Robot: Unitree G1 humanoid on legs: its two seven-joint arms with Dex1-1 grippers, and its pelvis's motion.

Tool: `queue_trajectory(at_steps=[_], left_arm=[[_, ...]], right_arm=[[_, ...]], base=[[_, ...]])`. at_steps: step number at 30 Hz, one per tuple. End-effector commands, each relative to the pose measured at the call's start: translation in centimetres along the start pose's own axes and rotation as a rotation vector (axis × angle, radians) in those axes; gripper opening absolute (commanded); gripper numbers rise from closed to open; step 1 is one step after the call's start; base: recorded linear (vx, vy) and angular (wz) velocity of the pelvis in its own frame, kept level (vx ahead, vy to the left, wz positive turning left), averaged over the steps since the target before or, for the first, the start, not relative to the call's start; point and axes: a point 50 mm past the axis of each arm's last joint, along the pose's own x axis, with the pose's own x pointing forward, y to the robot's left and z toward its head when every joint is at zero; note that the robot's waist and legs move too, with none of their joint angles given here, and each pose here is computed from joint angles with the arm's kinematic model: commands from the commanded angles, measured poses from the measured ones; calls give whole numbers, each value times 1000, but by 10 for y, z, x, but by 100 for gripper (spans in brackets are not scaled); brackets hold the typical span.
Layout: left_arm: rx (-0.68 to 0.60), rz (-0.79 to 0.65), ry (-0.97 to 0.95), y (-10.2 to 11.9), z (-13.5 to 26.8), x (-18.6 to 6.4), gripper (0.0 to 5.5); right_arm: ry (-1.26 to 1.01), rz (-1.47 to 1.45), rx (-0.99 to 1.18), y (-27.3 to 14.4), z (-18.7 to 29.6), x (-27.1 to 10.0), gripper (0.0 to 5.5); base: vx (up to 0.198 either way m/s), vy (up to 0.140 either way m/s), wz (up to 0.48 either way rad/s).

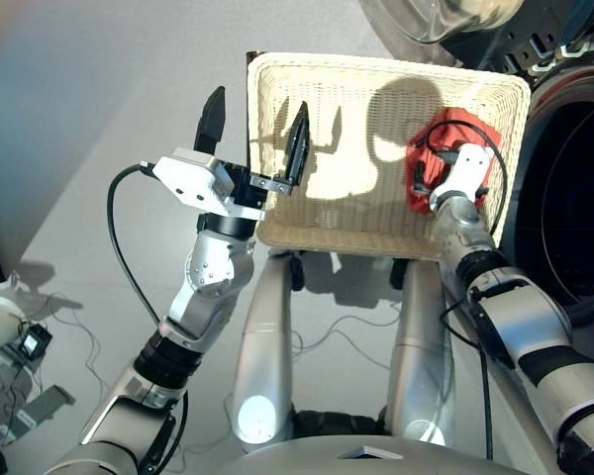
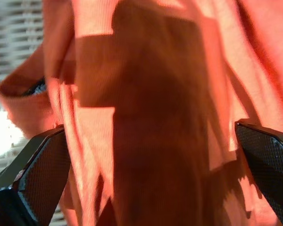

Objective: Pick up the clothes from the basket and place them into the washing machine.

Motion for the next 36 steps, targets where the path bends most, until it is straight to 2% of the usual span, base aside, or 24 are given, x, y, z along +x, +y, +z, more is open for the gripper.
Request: queue_trajectory(at_steps=[1,13,17,26,31,36], left_arm=[[-32,-32,-157,-6,32,5,550],[-26,-26,-168,-1,36,4,550],[4,-7,-160,4,36,-1,550],[53,25,-173,12,40,-6,550],[93,51,-191,16,44,-8,550],[130,66,-219,19,49,-8,550]], right_arm=[[-81,-25,42,-6,25,5,0],[-136,18,74,-5,19,-2,0],[-207,39,144,-13,20,-11,0],[-355,23,157,-34,19,-39,0],[-496,-184,186,-64,32,-54,0],[-569,-463,101,-96,38,-63,0]], base=[[0,0,0],[0,0,0],[0,0,0],[0,0,0],[0,0,0],[0,0,0]])
